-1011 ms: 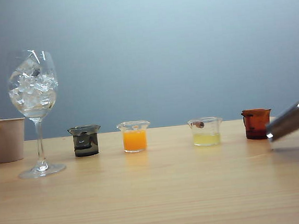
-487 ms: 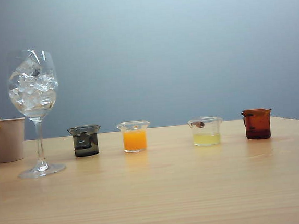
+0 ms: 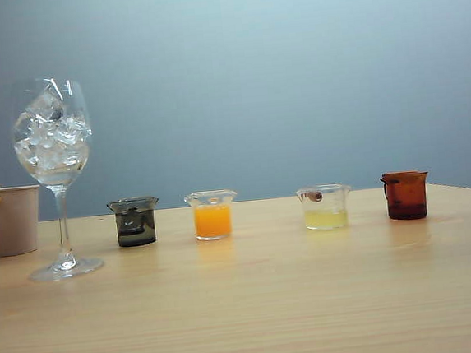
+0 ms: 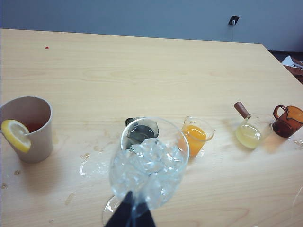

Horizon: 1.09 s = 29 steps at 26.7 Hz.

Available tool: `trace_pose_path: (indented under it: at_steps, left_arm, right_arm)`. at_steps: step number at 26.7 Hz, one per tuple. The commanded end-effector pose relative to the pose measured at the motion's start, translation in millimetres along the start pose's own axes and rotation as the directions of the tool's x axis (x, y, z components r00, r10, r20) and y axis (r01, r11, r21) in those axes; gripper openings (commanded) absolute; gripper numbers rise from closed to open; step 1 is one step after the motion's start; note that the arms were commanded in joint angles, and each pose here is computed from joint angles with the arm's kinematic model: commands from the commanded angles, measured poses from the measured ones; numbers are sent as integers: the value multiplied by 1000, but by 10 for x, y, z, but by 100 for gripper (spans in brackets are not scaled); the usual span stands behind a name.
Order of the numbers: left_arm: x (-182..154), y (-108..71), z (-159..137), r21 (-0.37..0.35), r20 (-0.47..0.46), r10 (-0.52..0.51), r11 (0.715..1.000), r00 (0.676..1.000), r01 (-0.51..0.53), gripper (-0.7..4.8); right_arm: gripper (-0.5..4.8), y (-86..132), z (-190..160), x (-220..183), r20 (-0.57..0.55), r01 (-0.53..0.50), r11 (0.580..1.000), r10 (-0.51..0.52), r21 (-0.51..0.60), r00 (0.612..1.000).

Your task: Pick up the ice scoop on the desk filled with ice cubes, pour the ice into the goblet, and finally put the scoop back on the table.

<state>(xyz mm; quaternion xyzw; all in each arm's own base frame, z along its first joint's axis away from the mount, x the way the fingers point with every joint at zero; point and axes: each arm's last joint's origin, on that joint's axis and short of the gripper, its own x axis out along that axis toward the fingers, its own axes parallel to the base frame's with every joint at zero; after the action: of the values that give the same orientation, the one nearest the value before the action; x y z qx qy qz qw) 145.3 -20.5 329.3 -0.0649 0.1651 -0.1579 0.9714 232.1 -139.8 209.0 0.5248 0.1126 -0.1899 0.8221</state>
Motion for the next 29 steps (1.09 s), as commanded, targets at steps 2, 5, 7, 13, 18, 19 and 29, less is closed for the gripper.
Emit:
trace_pose_path:
  at_steps: [2,5,7,13,18,19,29]
  left_arm:
    - [-11,-5,21,7,14,-4,1000,1000,4,-5]
    - [-11,-5,21,7,14,-4,1000,1000,4,-5]
    - [-11,-5,21,7,14,-4,1000,1000,4,-6]
    - [-11,-5,19,6,12,-4,1000,1000,4,-5]
    - [-11,-5,16,5,9,-4,1000,1000,4,-5]
    - [-11,-4,15,5,8,-4,1000,1000,4,-5]
    - [-11,-4,15,5,8,-4,1000,1000,4,-5]
  right_arm:
    - [-5,19,58,122,34,-96,995,95,40,995]
    - [-5,-60,36,221,10,-87,995,87,51,996]
    - [-5,-96,26,257,4,-77,995,77,57,997]
    - [-5,-163,8,349,-7,-83,994,84,76,996]
    - [-5,-216,-53,434,-41,-75,990,80,116,996]
    - [-5,-217,-71,446,-49,-73,990,79,122,996]
    - [360,-215,-88,477,-33,-75,990,80,119,996]
